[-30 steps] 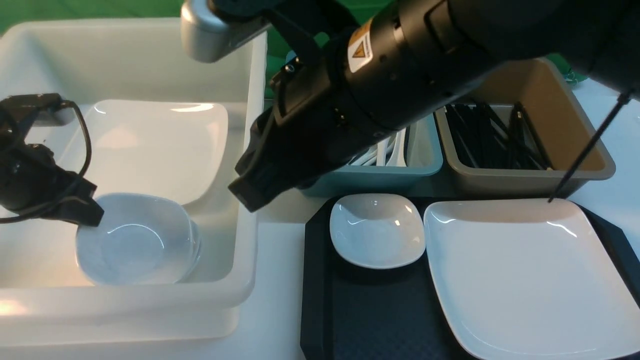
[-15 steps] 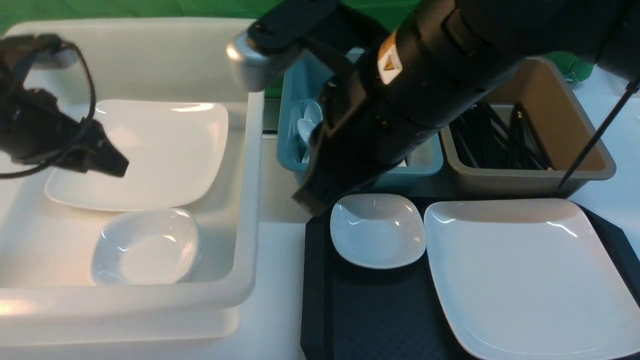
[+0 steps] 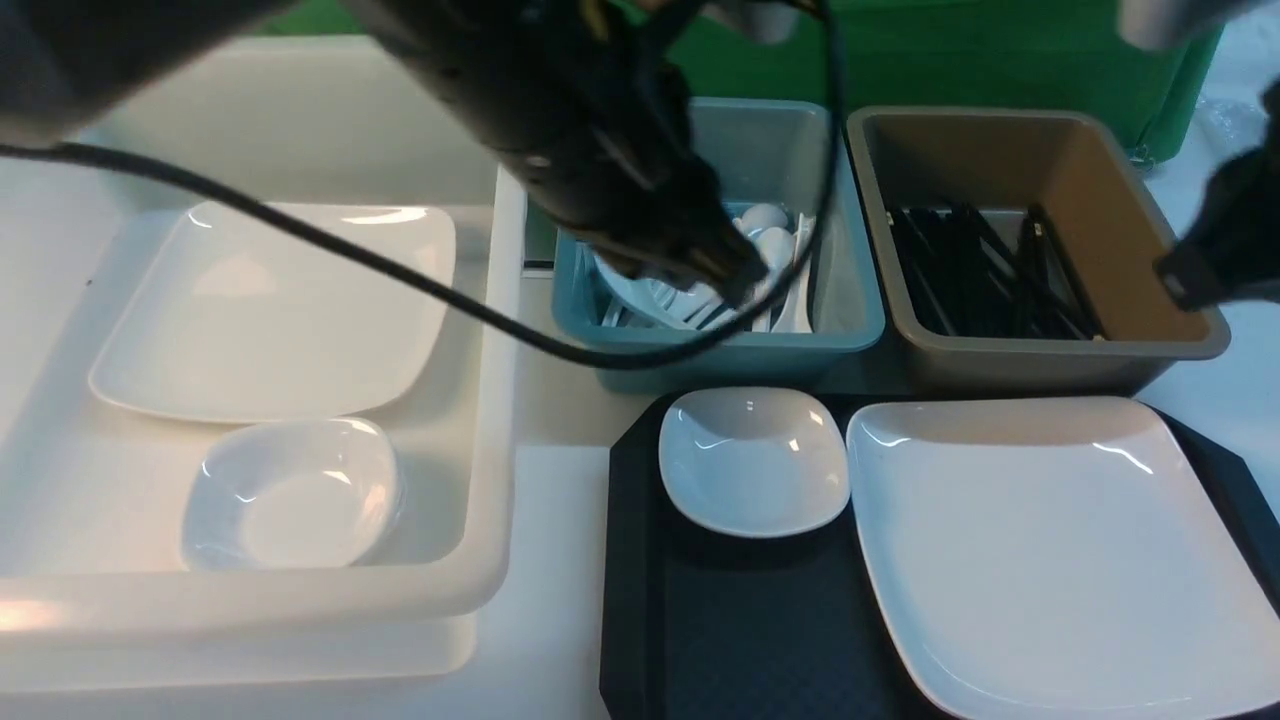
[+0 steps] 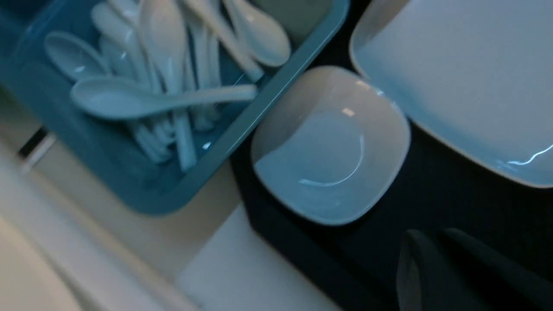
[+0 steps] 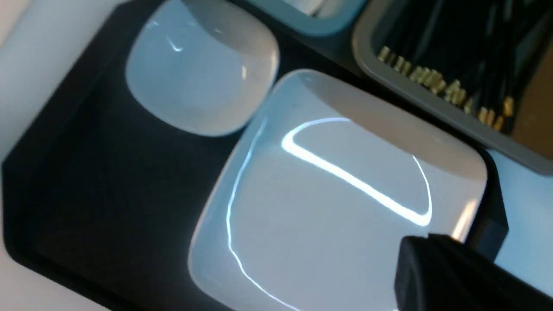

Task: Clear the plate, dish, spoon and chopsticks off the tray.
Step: Use the left arm to grab a small plate from the dinner plate

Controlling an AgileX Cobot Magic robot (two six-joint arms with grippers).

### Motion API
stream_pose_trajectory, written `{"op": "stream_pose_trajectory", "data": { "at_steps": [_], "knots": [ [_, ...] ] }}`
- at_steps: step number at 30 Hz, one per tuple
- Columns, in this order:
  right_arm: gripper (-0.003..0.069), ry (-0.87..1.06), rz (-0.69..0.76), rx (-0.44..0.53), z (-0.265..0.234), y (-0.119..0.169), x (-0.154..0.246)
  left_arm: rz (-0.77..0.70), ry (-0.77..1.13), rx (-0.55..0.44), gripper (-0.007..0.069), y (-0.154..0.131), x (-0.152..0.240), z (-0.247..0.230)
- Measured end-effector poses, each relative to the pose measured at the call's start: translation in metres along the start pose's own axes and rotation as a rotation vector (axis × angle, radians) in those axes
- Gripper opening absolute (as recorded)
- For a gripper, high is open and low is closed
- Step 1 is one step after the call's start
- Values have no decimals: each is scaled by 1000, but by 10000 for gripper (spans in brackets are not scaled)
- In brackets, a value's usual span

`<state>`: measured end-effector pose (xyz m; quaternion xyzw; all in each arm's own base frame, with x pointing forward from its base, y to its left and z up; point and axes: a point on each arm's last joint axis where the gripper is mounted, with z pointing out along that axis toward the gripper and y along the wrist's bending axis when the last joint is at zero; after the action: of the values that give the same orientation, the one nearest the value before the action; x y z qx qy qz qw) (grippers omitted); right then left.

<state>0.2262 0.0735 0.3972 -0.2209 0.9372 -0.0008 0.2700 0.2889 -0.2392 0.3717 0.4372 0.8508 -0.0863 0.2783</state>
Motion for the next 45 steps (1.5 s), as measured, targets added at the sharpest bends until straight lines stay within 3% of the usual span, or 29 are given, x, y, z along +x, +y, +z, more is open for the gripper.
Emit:
{"op": "stream_pose_trajectory", "data": {
  "at_steps": [4, 8, 12, 16, 21, 25, 45],
  "knots": [
    [25, -5, 110, 63, -2, -16, 54, 112, 78, 48, 13, -23, -17, 59],
    [20, 10, 144, 77, -4, -16, 80, 197, 143, 56, 43, -34, -14, 99],
    [19, 11, 167, 49, -7, -9, 99, 275, 214, 21, 128, -40, -7, 142],
    [19, -33, 186, -12, -14, -1, 105, 316, 284, 3, 274, -40, 5, 180],
    [19, -44, 192, -31, -15, 2, 105, 342, 341, -2, 414, -39, 15, 205],
    [19, -51, 196, -41, -15, 2, 105, 343, 353, 3, 476, -40, 19, 214],
    [19, -83, 203, -79, -15, 6, 101, 342, 355, 10, 494, -47, 9, 197]
  ]
}}
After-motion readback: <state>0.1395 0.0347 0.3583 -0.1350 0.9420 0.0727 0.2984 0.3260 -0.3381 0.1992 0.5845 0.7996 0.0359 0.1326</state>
